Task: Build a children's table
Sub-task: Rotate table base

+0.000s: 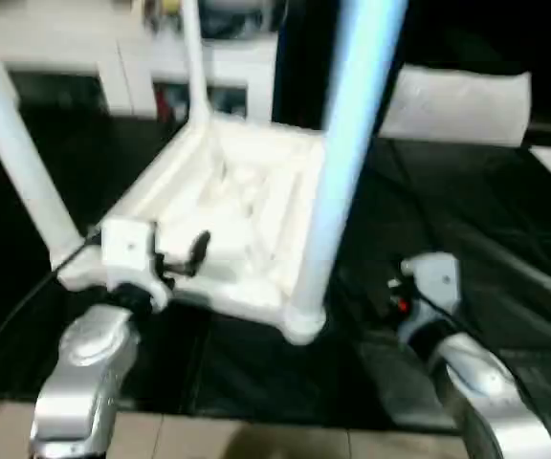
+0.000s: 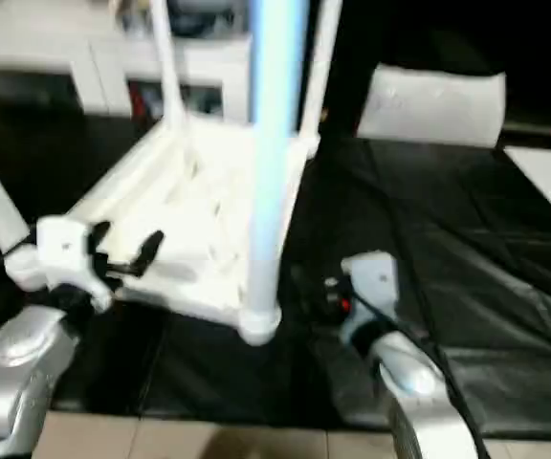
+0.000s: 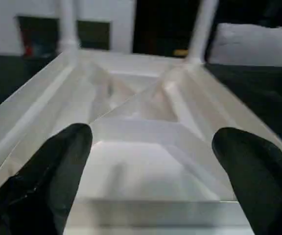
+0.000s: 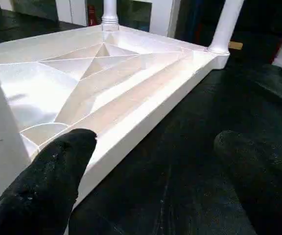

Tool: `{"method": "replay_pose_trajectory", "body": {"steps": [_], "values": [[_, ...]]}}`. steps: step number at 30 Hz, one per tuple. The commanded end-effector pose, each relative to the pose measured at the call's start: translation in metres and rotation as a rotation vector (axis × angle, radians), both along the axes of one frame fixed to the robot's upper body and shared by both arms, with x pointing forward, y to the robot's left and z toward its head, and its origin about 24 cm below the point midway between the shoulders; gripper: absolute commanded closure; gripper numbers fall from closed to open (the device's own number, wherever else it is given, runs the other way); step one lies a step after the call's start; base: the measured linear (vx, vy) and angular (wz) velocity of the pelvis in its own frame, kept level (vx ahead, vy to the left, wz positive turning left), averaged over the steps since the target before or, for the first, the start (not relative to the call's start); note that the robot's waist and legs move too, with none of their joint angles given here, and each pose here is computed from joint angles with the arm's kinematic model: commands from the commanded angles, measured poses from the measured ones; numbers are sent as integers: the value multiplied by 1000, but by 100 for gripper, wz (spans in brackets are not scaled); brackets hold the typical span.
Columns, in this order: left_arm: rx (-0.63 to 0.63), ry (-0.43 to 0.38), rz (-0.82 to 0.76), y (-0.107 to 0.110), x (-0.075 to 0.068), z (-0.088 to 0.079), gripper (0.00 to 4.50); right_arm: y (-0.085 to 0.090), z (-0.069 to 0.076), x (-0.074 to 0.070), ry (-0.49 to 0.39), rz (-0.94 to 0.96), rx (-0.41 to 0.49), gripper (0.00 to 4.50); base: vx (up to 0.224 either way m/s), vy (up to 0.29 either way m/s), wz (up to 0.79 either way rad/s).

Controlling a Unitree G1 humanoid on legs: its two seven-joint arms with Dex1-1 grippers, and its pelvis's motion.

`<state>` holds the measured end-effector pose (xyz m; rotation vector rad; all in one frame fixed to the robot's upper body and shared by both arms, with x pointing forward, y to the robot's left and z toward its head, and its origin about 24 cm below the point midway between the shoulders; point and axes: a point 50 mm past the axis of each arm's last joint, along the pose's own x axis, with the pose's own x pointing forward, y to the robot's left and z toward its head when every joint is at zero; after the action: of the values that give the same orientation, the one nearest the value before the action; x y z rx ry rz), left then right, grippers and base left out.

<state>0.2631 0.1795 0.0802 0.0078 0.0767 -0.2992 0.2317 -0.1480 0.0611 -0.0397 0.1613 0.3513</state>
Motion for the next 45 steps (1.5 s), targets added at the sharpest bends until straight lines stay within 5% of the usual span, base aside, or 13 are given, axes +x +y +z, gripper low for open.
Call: {"method": "replay_pose_trajectory", "body": {"steps": [1,13,20,30,45], "values": [[59,1,-82,-3,8,2,1,-8,0,3,-4,-26,-14,0,-61,9,-4],[348,117,-722,-13,28,8,1,-11,3,10,-6,100,-61,0,-48,-16,-2],[508,198,-1002,-18,46,11,70,-8,7,4,13,285,-84,0,0,0,0],[536,243,-1115,-26,65,6,148,2,16,-7,-11,529,-68,0,0,0,0],[630,308,-1190,-26,77,-3,261,4,12,-17,107,687,-20,0,0,0,0]]}}
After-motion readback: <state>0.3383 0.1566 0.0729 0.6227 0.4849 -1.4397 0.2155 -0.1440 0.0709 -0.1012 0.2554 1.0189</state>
